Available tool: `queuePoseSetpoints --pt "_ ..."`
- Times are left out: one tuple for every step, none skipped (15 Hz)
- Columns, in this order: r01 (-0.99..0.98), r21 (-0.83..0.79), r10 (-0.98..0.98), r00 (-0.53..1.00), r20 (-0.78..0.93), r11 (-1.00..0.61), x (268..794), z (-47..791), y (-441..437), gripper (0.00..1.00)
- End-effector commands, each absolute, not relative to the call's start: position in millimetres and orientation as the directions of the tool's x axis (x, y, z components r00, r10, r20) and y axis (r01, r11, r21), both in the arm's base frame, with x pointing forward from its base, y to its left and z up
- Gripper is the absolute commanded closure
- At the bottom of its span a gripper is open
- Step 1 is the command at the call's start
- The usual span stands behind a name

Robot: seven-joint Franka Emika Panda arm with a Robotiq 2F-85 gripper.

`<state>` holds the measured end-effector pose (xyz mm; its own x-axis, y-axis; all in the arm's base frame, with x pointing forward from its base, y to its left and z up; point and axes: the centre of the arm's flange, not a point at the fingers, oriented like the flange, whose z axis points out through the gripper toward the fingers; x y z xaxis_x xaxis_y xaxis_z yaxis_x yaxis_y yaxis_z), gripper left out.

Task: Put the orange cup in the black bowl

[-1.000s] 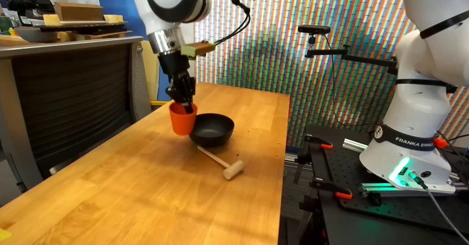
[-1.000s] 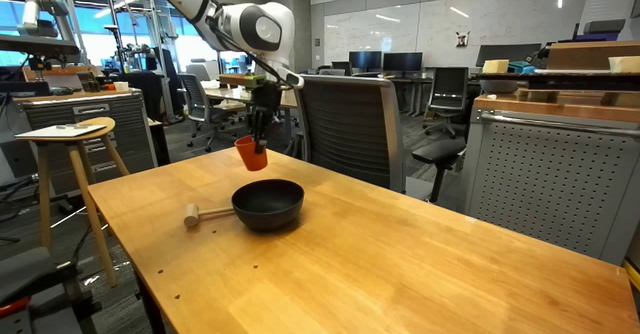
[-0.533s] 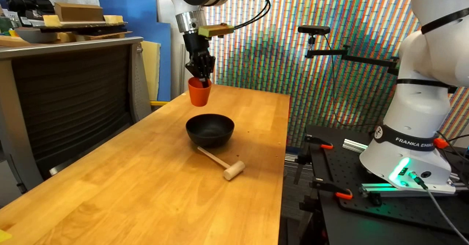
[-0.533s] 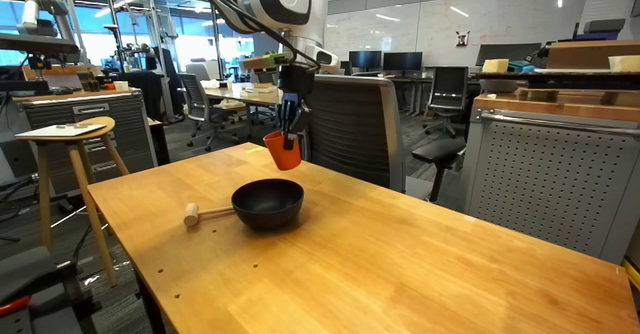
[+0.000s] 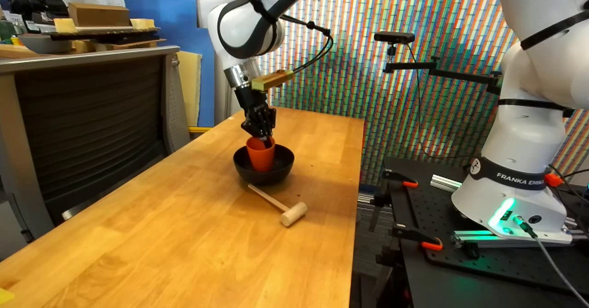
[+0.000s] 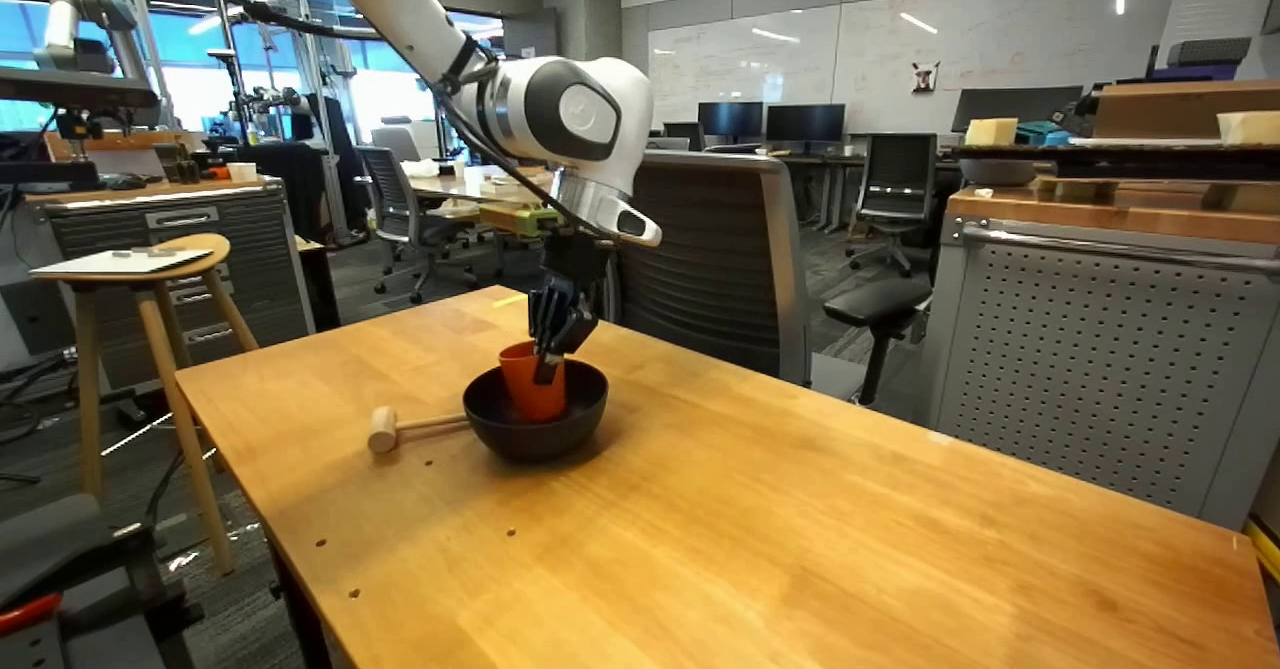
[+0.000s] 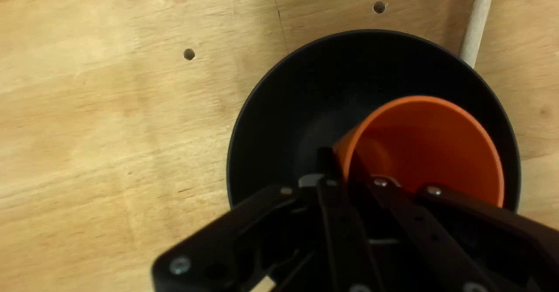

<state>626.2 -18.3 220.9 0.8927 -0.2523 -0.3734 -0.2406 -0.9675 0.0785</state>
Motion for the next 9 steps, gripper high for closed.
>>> queuePoseSetpoints --pt "-0.264 0.078 -0.273 0.874 -0.402 -0.961 633.3 190.7 -16.0 0.95" --pt "-0.269 0.076 -0.275 0.868 -0.413 -0.96 631.4 186.7 -18.4 0.68" --pt "-0.268 0.069 -0.273 0.872 -0.406 -0.961 633.3 192.6 -21.5 0.67" --pt "-0.263 0.057 -0.263 0.881 -0.393 -0.963 632.8 206.0 -23.1 0.6" --pt "-0.253 0.05 -0.253 0.891 -0.376 -0.966 631.2 221.0 -23.3 0.52" --pt "-0.235 0.045 -0.236 0.906 -0.352 -0.971 629.6 240.0 -23.0 0.45" --pt "-0.221 0.039 -0.222 0.92 -0.323 -0.974 627.9 261.8 -22.8 0.38" --pt "-0.2 0.038 -0.202 0.935 -0.293 -0.979 625.3 285.1 -22.9 0.28" --pt "-0.186 0.042 -0.19 0.949 -0.252 -0.982 623.2 308.4 -21.4 0.22"
